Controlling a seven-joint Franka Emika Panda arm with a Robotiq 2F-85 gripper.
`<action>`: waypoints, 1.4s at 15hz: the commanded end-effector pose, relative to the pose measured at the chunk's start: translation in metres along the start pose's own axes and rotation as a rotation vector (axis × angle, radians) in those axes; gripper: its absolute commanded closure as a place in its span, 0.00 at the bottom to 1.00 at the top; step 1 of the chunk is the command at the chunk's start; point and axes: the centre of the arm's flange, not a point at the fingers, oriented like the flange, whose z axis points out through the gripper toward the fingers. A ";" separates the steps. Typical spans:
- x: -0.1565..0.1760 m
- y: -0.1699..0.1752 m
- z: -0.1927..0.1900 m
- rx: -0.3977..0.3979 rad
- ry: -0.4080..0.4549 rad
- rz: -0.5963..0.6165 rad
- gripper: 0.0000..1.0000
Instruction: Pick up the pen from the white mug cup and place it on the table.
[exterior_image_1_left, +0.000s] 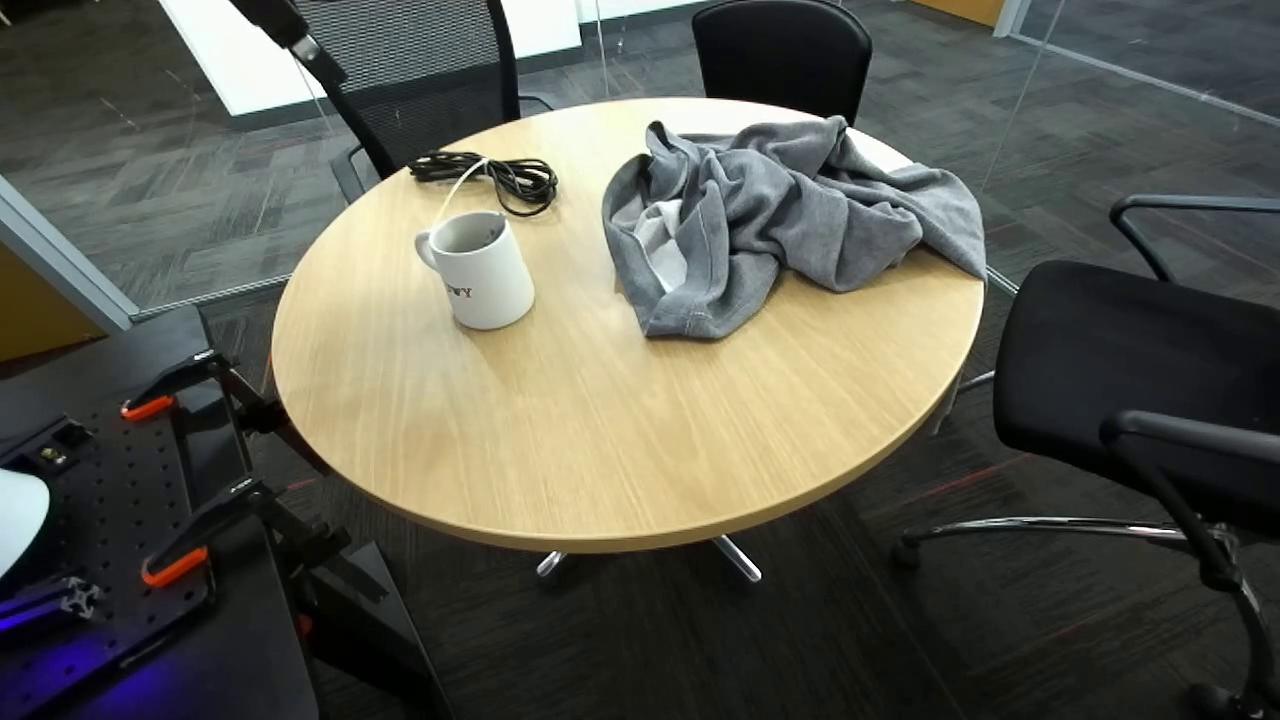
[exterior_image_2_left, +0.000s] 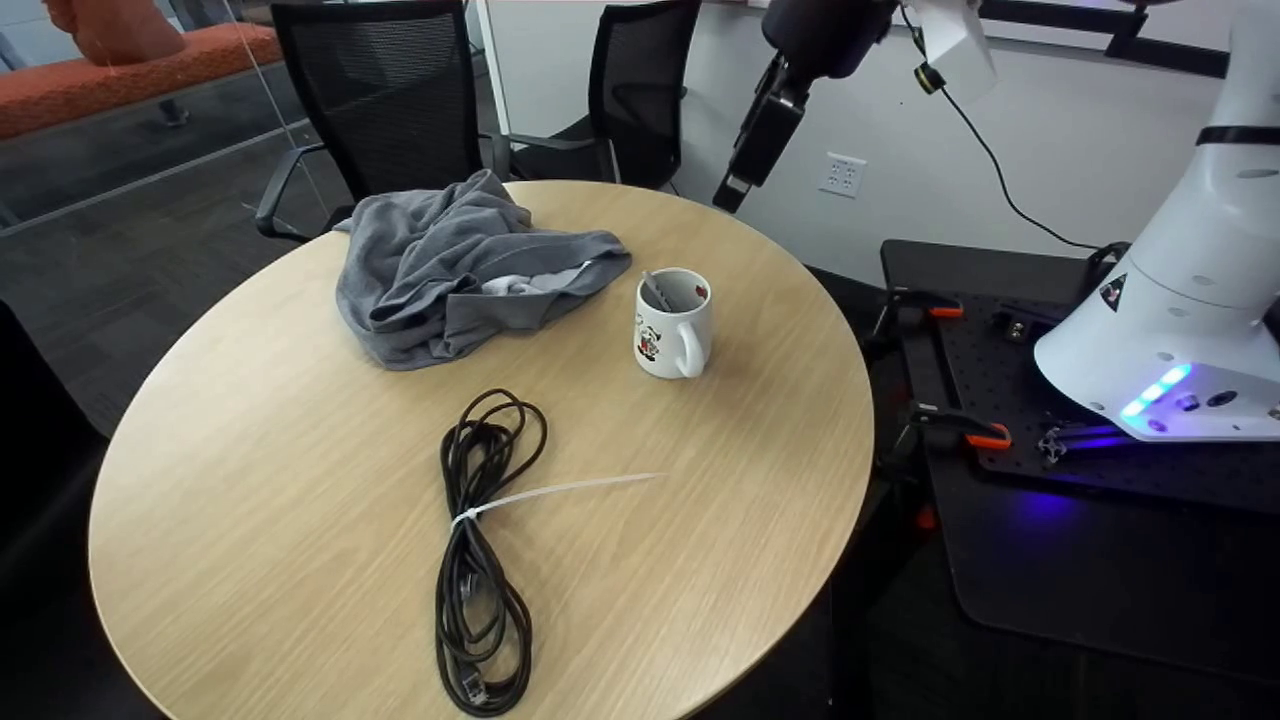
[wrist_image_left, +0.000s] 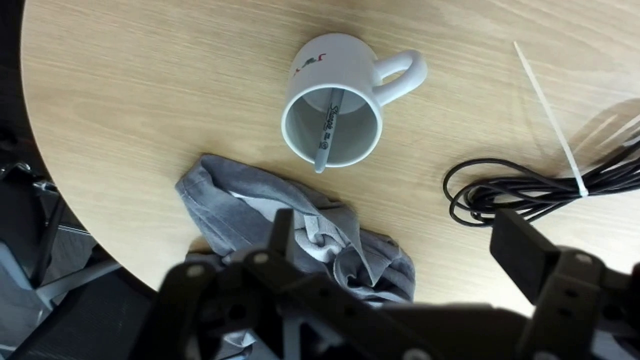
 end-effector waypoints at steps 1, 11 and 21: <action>-0.005 -0.001 0.030 -0.003 -0.002 0.077 0.00; 0.001 0.016 0.096 0.043 -0.068 0.130 0.00; 0.005 0.022 0.102 0.033 -0.099 0.132 0.00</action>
